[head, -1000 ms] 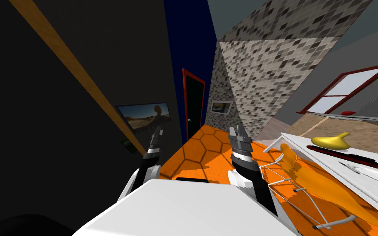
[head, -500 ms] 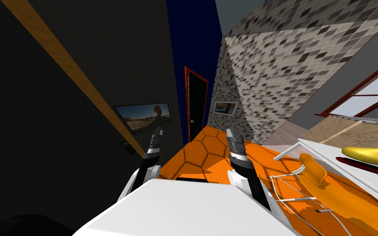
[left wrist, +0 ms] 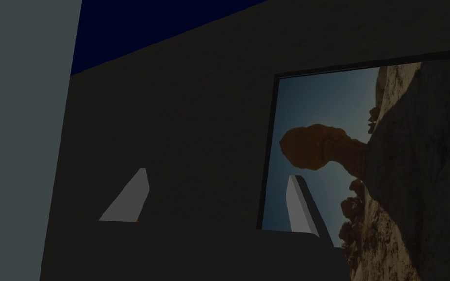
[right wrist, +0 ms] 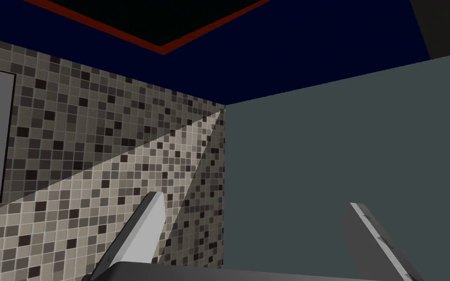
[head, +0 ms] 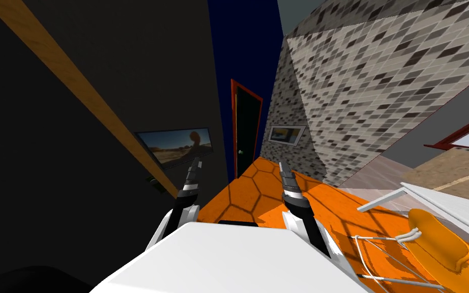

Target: Pull the door open

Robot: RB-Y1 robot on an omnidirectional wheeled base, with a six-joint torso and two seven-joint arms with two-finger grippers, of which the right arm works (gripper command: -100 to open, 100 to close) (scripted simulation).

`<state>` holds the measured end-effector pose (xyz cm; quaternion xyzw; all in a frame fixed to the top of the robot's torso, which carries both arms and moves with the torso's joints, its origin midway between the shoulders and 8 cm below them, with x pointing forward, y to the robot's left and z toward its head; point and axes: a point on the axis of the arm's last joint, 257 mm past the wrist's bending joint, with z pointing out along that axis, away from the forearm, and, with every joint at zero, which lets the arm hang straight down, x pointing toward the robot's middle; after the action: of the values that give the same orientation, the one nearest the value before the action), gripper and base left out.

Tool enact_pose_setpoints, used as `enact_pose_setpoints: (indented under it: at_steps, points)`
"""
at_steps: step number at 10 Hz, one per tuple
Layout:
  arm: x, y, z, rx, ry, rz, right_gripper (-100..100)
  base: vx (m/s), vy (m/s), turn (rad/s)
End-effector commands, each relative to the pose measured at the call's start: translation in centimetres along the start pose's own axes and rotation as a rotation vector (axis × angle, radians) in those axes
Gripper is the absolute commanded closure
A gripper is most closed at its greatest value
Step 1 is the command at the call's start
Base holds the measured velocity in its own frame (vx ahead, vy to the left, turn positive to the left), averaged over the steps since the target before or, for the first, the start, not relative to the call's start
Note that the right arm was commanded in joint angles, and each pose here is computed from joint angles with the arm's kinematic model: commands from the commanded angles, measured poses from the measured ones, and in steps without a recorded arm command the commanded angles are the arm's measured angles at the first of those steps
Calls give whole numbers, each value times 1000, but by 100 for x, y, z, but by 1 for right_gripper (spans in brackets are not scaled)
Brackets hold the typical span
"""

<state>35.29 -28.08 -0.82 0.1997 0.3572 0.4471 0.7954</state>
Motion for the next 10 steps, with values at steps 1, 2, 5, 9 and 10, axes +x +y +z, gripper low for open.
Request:
enact_pose_setpoints:
  at_steps: [1,2,5,9,10]
  points:
    - [76,-128,-42,12,27,-57,-100,121,-36,94]
    - [105,-180,-60,18,38,-80,-100,127,-41,137]
    - [217,-390,-138,37,82,-169,-100,110,-26,102]
    - [335,-619,-234,57,132,-264,-100,97,-48,98]
    - [364,-676,-260,62,144,-287,-100,97,-32,81]
